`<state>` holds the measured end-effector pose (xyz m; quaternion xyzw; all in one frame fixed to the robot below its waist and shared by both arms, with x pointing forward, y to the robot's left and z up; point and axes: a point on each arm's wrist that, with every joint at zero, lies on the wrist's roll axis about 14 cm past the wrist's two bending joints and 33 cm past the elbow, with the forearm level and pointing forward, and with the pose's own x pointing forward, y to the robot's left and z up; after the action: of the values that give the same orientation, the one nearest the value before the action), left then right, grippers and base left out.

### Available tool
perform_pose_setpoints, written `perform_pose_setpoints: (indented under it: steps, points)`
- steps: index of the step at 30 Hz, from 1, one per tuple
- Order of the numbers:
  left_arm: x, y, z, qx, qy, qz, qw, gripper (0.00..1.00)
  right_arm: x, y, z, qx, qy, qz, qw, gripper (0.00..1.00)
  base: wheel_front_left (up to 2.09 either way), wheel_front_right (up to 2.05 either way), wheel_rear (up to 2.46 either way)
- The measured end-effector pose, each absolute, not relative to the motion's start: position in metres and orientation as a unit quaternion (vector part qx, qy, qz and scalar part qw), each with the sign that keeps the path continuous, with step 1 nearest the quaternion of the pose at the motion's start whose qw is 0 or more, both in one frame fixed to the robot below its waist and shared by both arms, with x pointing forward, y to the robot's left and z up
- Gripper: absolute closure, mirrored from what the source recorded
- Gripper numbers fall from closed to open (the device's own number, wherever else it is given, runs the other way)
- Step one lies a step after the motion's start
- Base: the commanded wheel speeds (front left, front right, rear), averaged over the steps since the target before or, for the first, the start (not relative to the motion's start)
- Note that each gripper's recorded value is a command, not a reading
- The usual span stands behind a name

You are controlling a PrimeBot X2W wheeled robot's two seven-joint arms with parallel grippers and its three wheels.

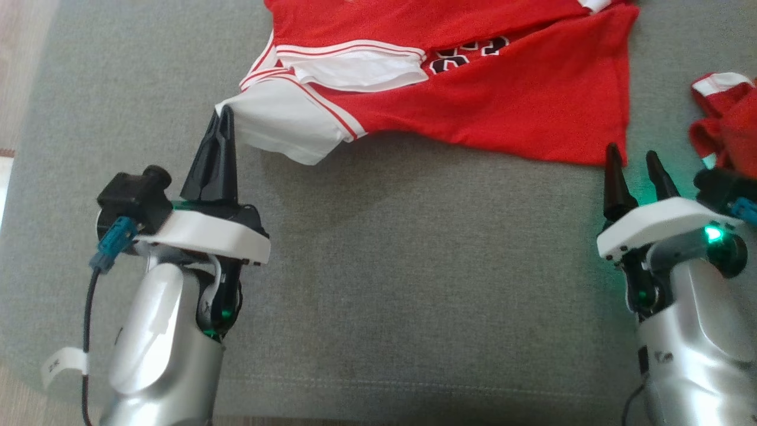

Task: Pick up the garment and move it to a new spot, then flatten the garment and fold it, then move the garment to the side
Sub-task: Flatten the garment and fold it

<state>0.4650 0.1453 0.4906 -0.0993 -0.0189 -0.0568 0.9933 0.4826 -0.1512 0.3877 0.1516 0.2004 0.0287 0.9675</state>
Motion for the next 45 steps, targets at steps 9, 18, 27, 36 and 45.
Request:
perform_pose_setpoints:
  steps: [9,18,27,36,45]
  points:
    - [0.463,0.151,0.483,-0.098,-0.01,-0.051,0.994,1.0,0.498,-0.135,0.366,0.139,0.243,0.044,0.959,0.54,0.0,0.0,0.0]
    - [0.462,0.149,0.5,-0.1,-0.032,-0.055,0.993,1.0,0.503,-0.123,0.389,0.137,0.204,0.065,0.967,1.0,0.0,0.0,0.0]
    - [0.467,0.143,0.582,-0.111,-0.141,-0.079,0.981,1.0,0.526,-0.11,0.543,0.113,-0.009,0.118,0.987,1.0,0.0,0.0,0.0]
    - [0.445,0.132,0.758,-0.124,-0.332,-0.135,0.925,1.0,0.498,-0.104,0.712,0.078,-0.18,0.155,0.968,1.0,0.0,0.0,0.0]
    - [0.37,0.152,0.85,-0.152,-0.436,-0.126,0.878,1.0,0.433,-0.112,0.782,0.06,-0.261,0.159,0.95,1.0,0.0,0.0,0.0]
